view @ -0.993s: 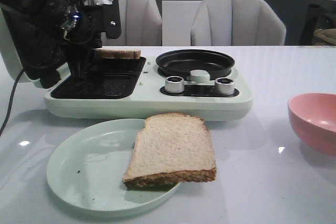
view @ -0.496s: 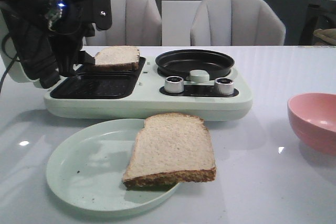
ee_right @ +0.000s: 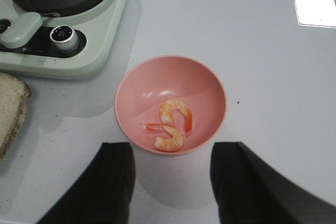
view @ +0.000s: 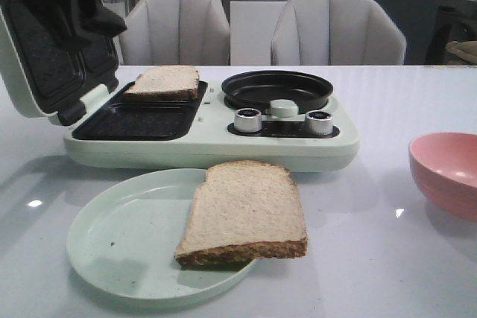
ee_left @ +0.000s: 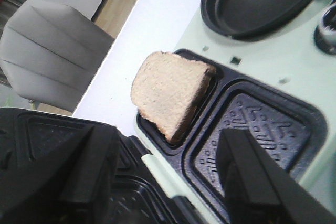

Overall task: Make breakfast with bread and shrimp
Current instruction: 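Open the left gripper and withdraw it from the sandwich maker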

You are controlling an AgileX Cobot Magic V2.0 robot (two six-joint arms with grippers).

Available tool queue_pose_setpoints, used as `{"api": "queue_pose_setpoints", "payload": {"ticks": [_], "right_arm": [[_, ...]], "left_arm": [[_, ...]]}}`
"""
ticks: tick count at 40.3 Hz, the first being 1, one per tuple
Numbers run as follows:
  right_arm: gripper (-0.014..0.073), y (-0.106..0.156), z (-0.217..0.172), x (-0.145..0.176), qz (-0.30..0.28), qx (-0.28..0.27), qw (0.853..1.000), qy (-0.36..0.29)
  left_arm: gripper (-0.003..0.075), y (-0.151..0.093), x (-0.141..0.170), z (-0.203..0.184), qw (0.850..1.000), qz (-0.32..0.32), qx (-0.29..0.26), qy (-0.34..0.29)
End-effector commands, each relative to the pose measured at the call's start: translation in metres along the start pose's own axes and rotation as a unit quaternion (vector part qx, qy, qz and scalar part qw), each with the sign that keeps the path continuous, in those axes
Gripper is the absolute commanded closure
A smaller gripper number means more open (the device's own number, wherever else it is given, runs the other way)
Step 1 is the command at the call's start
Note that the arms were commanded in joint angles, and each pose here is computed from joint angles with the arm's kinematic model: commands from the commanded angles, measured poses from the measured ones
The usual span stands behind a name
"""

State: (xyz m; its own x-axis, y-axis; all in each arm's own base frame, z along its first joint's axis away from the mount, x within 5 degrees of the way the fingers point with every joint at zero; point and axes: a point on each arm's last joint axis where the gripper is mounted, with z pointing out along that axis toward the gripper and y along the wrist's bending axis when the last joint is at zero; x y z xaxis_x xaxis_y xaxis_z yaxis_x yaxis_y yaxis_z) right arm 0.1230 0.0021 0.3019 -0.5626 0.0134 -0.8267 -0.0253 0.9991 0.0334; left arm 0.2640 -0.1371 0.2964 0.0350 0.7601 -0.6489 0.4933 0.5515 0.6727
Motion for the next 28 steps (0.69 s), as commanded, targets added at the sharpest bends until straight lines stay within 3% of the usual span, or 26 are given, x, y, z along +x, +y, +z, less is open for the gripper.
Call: {"api": "queue_pose_setpoints", "payload": {"ticks": [1,5,9,17,23,28], "right_arm": [[0.0141,0.000,-0.005,-0.015,-0.003,0.001,0.999,-0.046],[0.0141,0.000,-0.005,-0.015,-0.003,0.001,0.999,-0.046],[0.0141,0.000,-0.005,-0.015,-0.003,0.001,0.999,-0.046],[0.0141,0.000,-0.005,-0.015,-0.003,0.001,0.999,-0.046],[0.0141,0.000,-0.005,-0.015,-0.003,0.001,0.999,-0.045],[0.0141,0.000,-0.005,-0.015,-0.003,0.001,0.999,-0.045]], "left_arm": [[0.0265,0.004,-0.010,-0.035,0.999,-0.028,-0.026,-0.038],[0.0265,-0.004,-0.002,-0.051,0.999,-0.022,-0.024,-0.042],[0.0265,-0.001,0.006,-0.058,0.998,-0.007,-0.057,-0.026],[0.0279,0.008,0.028,-0.061,0.983,0.093,-0.143,0.070],[0.0320,0.006,0.035,-0.065,0.979,0.083,-0.143,0.123],[0.0321,-0.005,0.042,-0.073,0.971,0.012,-0.092,0.219]]}}
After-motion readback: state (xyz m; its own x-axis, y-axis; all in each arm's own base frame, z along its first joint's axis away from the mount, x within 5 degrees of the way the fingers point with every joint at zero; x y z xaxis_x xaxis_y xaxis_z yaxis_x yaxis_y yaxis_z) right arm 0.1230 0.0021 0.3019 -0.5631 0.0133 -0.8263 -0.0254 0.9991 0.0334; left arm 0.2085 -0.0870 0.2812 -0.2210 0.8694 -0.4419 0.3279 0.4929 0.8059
